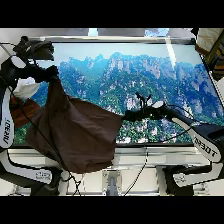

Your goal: Fold the shirts.

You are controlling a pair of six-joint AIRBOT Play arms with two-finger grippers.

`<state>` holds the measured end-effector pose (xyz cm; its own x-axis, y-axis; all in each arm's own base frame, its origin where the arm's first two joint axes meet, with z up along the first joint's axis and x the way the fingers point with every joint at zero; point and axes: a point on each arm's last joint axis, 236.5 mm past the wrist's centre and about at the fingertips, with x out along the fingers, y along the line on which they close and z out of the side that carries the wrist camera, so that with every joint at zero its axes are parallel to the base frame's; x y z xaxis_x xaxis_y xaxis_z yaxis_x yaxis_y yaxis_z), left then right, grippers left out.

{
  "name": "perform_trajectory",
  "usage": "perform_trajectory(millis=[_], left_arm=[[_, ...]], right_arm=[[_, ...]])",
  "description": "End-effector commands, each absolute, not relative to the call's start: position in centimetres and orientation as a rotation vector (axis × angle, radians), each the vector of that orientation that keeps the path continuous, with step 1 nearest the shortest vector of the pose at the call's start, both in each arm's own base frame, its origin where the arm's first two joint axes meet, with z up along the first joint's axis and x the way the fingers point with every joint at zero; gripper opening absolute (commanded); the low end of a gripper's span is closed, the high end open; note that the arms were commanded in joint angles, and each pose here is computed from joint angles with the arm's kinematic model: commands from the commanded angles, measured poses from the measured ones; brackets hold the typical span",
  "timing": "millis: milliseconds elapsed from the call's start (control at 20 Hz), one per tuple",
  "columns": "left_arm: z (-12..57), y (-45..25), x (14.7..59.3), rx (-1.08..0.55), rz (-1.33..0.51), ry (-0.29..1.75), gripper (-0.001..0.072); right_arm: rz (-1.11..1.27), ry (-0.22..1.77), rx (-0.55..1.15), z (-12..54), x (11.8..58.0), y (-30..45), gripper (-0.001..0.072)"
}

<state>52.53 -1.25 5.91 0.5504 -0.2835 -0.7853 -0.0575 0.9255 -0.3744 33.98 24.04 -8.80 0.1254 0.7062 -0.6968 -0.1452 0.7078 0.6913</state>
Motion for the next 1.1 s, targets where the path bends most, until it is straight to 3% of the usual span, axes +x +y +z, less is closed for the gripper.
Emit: perform_trajectory(millis=[0,200,350,650,900,1050], left_arm=[[11.1,-2.5,53.5,-0.317,-0.236,0.857,0.0013],[24.8,-3.9,52.6,-0.254,-0.319,0.566,0.0013],[32.9,-4.4,49.7,-0.206,-0.330,0.405,0.0013],[43.5,-6.3,40.4,-0.160,-0.372,0.193,0.0013],[52.9,-7.2,26.9,0.011,-0.337,-0.098,0.0012],[55.8,-5.5,20.1,0.104,-0.212,-0.223,0.0010]], right_arm=[[0.612,1.144,0.397,-3.7,38.8,20.8,0.0023],[0.438,0.813,0.287,9.8,44.3,11.6,0.0021],[0.326,0.533,0.246,22.6,43.8,4.7,0.0020],[0.235,0.272,0.069,39.0,34.6,0.8,0.0019],[0.081,0.126,-0.145,47.2,24.1,1.3,0.0018],[-0.030,-0.087,-0.255,53.4,17.5,2.4,0.0017]])
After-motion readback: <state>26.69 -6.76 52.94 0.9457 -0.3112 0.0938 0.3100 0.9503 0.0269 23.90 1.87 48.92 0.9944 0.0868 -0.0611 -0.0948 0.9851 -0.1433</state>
